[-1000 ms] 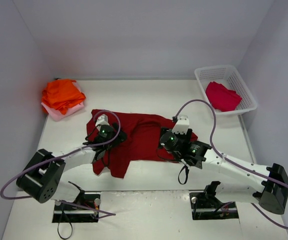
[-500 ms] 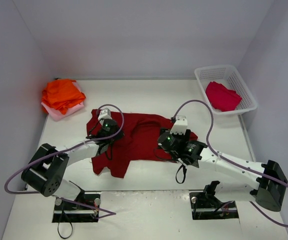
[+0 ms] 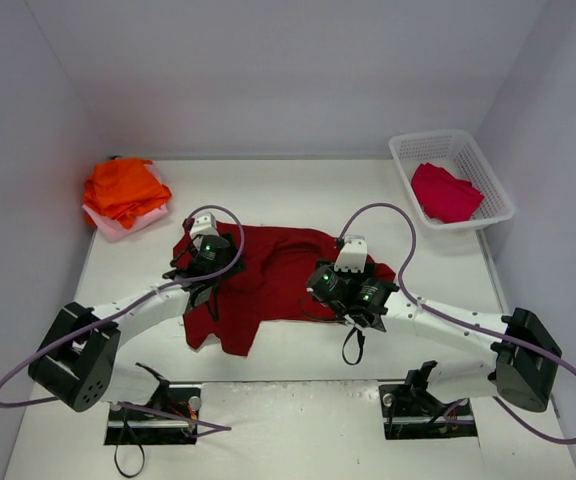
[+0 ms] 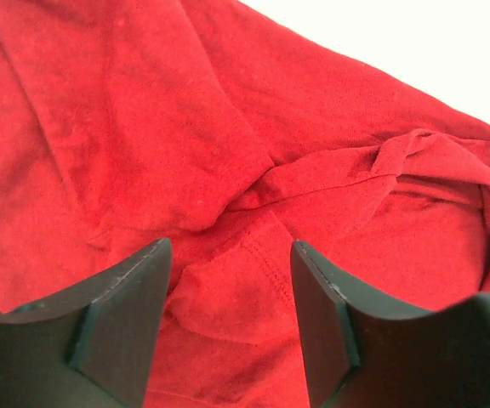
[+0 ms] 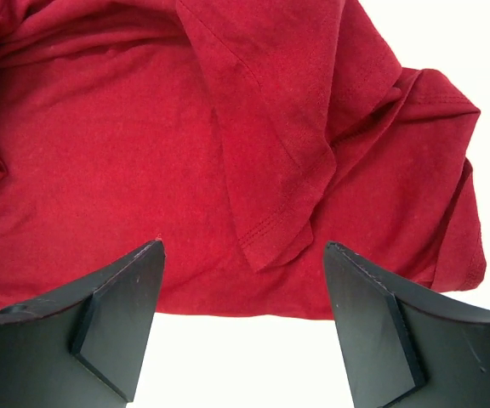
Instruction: Fold and stack the t-shirts
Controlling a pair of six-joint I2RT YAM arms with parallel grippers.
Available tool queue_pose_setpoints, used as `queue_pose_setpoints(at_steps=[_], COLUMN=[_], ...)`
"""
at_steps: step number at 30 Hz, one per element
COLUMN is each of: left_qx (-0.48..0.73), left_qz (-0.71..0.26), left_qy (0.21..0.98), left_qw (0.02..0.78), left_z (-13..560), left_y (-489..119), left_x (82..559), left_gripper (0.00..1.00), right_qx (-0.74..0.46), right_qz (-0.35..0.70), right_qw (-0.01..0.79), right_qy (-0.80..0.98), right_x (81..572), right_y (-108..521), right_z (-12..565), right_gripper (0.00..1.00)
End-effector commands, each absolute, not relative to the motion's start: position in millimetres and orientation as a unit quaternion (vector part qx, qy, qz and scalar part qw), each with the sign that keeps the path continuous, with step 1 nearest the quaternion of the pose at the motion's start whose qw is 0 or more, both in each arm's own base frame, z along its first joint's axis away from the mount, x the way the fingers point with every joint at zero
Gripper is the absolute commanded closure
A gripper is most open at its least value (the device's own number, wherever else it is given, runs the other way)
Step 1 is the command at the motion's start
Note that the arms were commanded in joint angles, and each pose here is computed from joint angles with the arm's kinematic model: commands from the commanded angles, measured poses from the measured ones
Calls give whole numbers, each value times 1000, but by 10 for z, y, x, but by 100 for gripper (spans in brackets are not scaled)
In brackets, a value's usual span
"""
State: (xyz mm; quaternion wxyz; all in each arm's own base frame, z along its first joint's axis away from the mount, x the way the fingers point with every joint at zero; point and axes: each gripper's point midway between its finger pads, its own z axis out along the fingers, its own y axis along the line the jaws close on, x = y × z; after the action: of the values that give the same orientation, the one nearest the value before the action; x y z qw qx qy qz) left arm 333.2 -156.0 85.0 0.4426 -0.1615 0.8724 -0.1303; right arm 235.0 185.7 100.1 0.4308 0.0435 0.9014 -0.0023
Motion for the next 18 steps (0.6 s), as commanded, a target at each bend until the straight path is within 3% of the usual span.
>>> queue_pose_setpoints(at_steps=[1, 16, 18], left_qx=[-140, -113, -113], left_qz=[-139, -124, -126], left_qy=[858, 879, 880], left_qw=[474, 447, 445], left_z=[1119, 672, 646], left_y=[-1653, -1758, -1769], left_x=[3549, 3652, 3647], left_gripper=[46, 46, 51], right_qx=[66, 63, 63], right_qz=[7, 9, 7], right_qw=[455, 454, 453], right_qy=[888, 889, 889], right_x=[2431, 2391, 2390], right_y=[1888, 1843, 1841], right_z=[1187, 1170, 1156], right_gripper=[29, 29, 29])
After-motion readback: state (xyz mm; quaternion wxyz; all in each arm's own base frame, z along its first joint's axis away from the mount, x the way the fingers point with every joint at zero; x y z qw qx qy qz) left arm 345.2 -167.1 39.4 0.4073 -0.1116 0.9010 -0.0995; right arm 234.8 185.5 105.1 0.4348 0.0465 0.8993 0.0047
